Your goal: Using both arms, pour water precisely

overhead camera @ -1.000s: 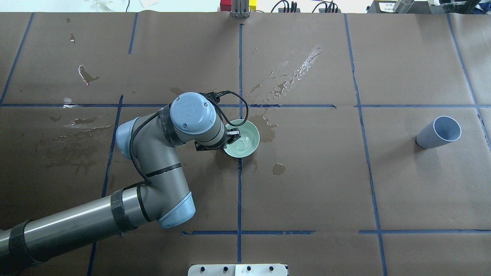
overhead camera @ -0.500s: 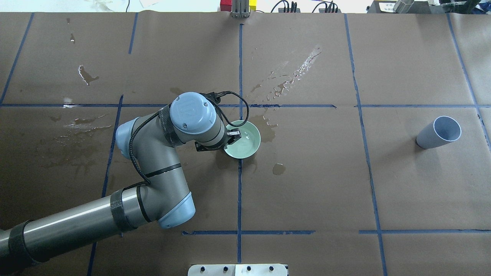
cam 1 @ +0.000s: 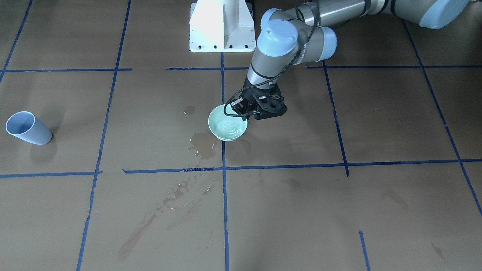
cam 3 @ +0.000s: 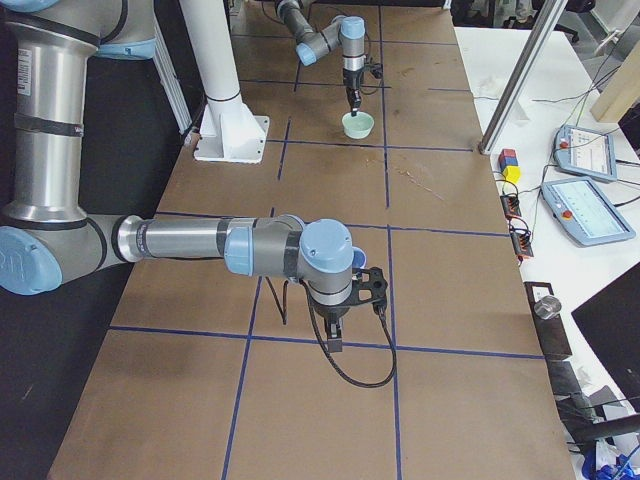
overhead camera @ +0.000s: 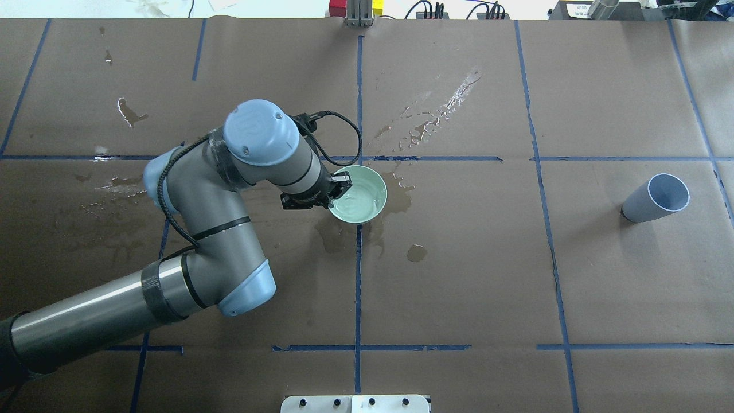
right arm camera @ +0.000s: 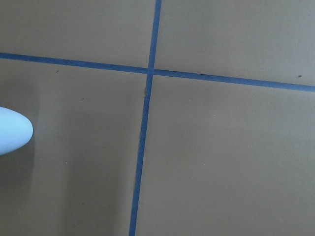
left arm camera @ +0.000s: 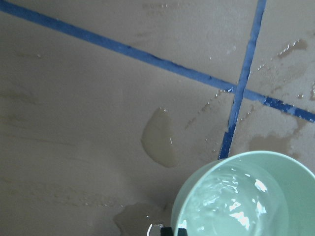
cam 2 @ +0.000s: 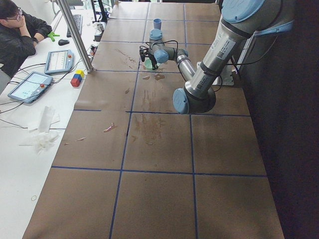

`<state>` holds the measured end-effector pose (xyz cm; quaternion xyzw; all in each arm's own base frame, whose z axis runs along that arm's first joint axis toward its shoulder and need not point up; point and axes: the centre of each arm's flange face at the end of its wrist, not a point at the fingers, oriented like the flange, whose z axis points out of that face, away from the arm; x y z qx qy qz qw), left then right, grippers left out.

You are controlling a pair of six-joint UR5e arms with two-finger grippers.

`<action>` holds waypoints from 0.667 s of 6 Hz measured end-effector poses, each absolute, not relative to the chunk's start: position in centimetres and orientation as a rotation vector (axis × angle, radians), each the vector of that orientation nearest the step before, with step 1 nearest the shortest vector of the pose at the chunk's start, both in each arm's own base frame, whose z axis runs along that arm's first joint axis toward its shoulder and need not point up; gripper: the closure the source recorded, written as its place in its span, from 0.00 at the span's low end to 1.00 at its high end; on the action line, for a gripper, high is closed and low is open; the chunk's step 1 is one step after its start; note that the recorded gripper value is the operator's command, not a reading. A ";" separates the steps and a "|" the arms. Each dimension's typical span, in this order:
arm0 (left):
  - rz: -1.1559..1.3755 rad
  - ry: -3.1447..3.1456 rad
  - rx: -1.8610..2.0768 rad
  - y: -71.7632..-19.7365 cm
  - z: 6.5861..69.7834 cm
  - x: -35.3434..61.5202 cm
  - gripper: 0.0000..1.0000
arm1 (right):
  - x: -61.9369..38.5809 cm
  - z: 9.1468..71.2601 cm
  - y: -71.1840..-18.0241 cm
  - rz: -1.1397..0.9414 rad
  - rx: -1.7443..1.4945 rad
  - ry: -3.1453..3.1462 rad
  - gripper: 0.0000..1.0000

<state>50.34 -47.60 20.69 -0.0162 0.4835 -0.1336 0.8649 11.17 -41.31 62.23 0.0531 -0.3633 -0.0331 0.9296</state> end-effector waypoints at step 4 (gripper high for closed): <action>-0.096 0.988 0.025 -52.0 32.4 33.6 1.00 | 10.7 62.3 -41.4 -0.078 0.104 -0.746 0.00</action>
